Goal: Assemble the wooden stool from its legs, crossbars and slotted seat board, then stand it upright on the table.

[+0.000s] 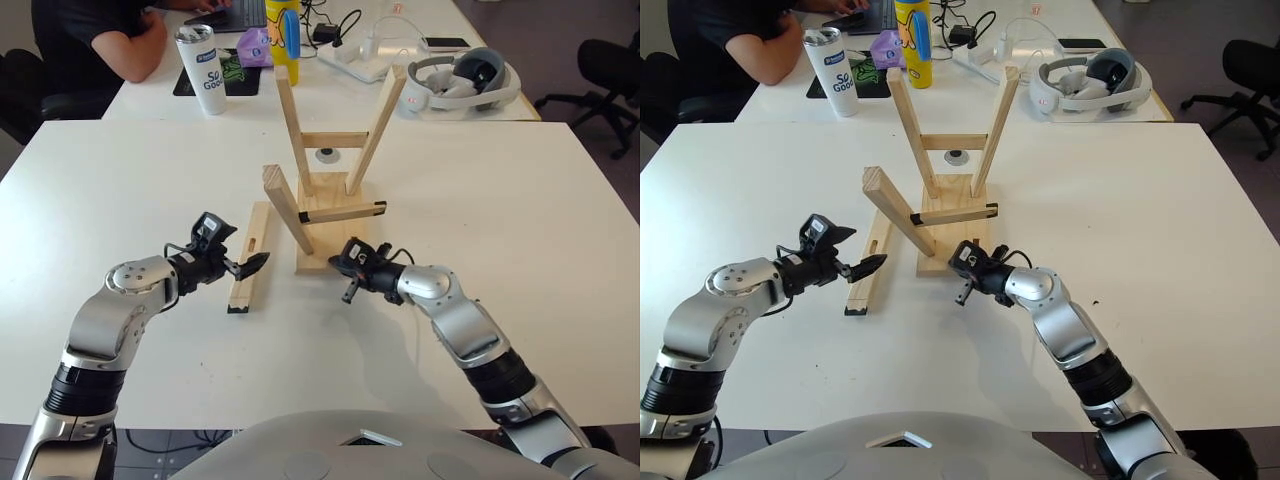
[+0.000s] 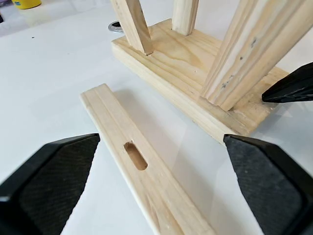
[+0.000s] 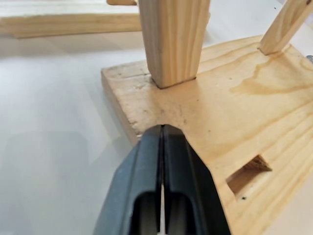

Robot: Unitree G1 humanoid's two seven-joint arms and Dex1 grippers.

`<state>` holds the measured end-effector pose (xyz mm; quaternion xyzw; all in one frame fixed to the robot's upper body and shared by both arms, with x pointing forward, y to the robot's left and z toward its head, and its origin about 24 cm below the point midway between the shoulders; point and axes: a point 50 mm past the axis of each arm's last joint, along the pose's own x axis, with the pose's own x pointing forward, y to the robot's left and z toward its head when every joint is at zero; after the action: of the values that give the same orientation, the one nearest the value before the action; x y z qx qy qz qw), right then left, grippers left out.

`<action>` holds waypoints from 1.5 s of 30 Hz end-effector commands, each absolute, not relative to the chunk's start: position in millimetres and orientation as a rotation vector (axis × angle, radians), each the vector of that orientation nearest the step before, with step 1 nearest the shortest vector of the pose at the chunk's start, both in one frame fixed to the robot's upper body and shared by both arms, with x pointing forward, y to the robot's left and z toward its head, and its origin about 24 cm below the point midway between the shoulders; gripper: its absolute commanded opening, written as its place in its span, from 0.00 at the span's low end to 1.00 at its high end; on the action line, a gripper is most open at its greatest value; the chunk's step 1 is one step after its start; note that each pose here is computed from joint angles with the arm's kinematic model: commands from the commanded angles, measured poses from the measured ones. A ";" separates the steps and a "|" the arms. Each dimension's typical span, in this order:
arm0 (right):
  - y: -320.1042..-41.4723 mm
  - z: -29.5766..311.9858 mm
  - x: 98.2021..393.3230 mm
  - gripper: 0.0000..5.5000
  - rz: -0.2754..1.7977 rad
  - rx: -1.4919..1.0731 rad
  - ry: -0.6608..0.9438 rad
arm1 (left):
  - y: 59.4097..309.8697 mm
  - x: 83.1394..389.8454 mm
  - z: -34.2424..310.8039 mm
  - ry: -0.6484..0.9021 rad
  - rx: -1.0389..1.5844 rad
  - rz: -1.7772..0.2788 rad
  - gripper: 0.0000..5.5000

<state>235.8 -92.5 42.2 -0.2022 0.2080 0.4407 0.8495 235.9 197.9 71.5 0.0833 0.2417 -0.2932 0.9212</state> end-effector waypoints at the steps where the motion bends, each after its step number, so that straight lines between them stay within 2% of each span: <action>1: -97.5 18.2 229.0 0.00 0.869 -0.394 0.585 | 199.9 229.0 63.4 0.530 0.155 -0.441 0.85; 8: -97.1 49.1 234.3 0.00 0.867 -0.289 0.341 | 181.8 206.9 60.4 0.439 -0.039 -0.176 0.85; 11: -102.0 52.9 233.5 0.00 0.847 -0.269 0.312 | 172.2 202.1 70.1 0.402 -0.100 -0.124 0.85; 15: -105.7 56.9 231.6 0.00 0.849 -0.223 0.287 | 153.8 194.3 68.1 0.429 -0.105 -0.129 0.85; 20: -110.2 70.1 224.2 0.00 0.980 -0.164 0.269 | 158.0 172.9 49.4 0.500 -0.056 -0.016 0.85; 25: -121.1 73.0 223.4 0.00 1.017 -0.156 0.299 | 154.0 173.0 44.2 0.514 -0.049 -0.020 0.85; 33: -115.5 75.5 217.7 0.00 0.965 -0.125 0.282 | 152.9 187.9 38.1 0.534 0.031 -0.109 0.85; 40: -114.3 77.5 216.7 0.00 0.954 -0.124 0.275 | 158.7 188.4 29.8 0.568 0.055 -0.129 0.85; 42: -116.1 78.0 217.0 0.00 0.945 -0.119 0.273 | 158.2 187.7 28.6 0.574 0.057 -0.158 0.82; 45: -120.5 78.4 214.9 0.07 0.935 -0.090 0.278 | 160.8 184.7 26.6 0.587 0.087 -0.187 0.74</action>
<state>216.5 -115.0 75.4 -0.0531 0.1351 0.4574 0.8773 188.9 157.5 33.5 0.0270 0.2683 -0.0817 0.9595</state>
